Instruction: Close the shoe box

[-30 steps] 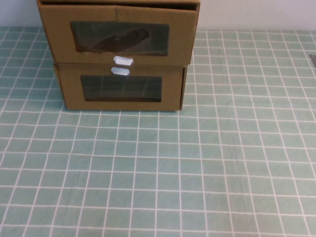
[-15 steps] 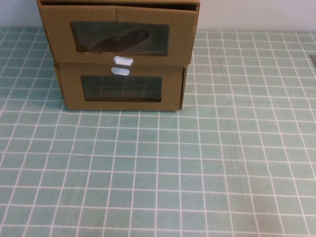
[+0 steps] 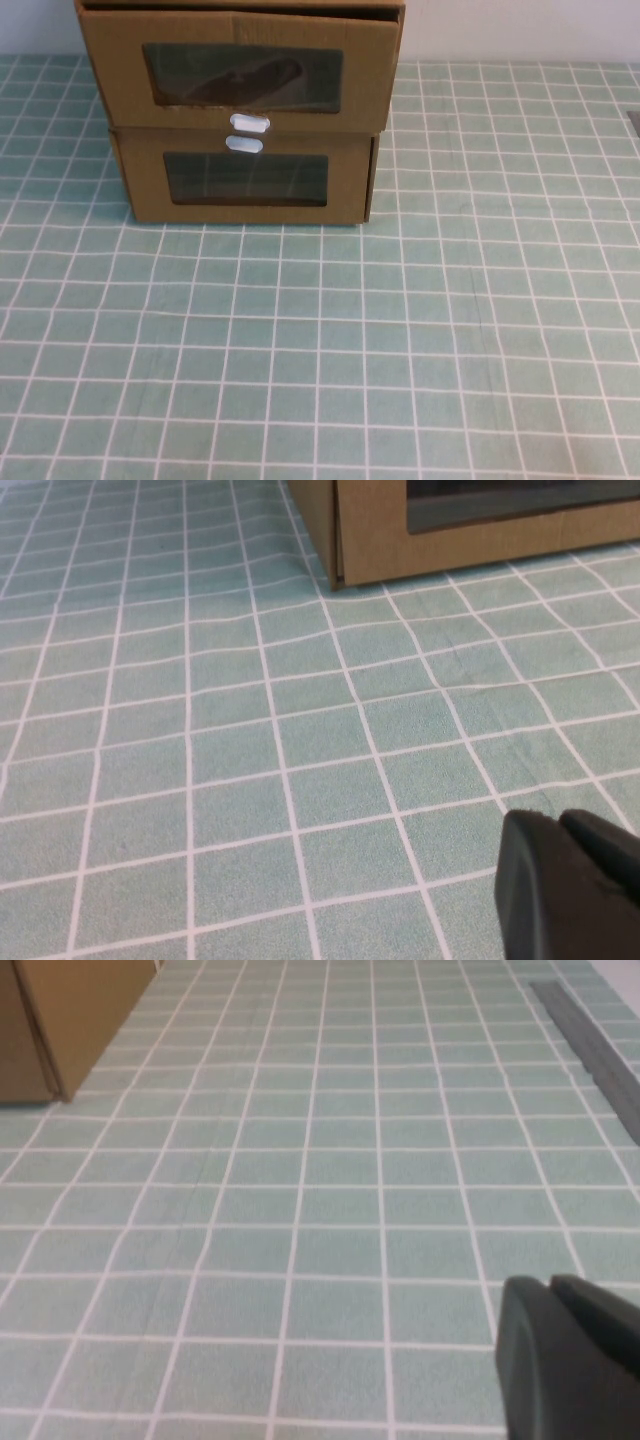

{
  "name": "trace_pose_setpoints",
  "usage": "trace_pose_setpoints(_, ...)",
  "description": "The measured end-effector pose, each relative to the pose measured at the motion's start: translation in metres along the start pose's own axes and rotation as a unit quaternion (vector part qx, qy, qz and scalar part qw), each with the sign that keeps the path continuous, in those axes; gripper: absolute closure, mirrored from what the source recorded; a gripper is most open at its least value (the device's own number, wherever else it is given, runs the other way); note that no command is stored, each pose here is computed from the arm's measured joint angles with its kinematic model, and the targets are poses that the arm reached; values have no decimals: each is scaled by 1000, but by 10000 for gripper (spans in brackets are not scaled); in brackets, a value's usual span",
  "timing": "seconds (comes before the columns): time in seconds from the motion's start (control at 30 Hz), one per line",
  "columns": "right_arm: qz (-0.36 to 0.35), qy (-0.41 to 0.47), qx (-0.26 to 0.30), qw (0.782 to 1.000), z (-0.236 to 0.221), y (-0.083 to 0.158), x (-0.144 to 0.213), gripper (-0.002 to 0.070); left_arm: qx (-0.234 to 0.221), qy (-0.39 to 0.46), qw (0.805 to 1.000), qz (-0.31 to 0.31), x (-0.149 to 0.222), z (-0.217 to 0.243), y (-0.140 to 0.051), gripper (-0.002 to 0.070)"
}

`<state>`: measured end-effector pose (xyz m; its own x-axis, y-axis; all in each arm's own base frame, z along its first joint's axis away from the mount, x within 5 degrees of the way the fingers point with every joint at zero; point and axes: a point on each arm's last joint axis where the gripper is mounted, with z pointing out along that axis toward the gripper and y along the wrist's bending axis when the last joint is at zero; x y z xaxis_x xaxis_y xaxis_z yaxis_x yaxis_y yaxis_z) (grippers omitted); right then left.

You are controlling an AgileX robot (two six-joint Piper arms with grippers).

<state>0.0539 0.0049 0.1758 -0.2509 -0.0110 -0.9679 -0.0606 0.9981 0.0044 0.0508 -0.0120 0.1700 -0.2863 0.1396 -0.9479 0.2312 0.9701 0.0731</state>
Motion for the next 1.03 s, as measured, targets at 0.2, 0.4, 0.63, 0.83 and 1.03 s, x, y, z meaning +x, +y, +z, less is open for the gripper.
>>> trace_pose_setpoints(0.2,-3,12,0,1000,0,0,3,690,0,0,1000,0,0,0,0,680)
trace_pose_setpoints(0.4,-4,12,0,1000,0,0,3,690,0,0,1000,1,0,0,0,680)
trace_pose_setpoints(0.63,-4,12,0,1000,0,0,3,690,0,0,1000,1,0,0,0,680)
trace_pose_setpoints(0.83,-4,12,0,1000,0,0,3,690,0,0,1000,1,0,0,0,680)
trace_pose_setpoints(1.03,-4,12,0,1000,0,0,3,690,-1,0,1000,1,0,0,0,680)
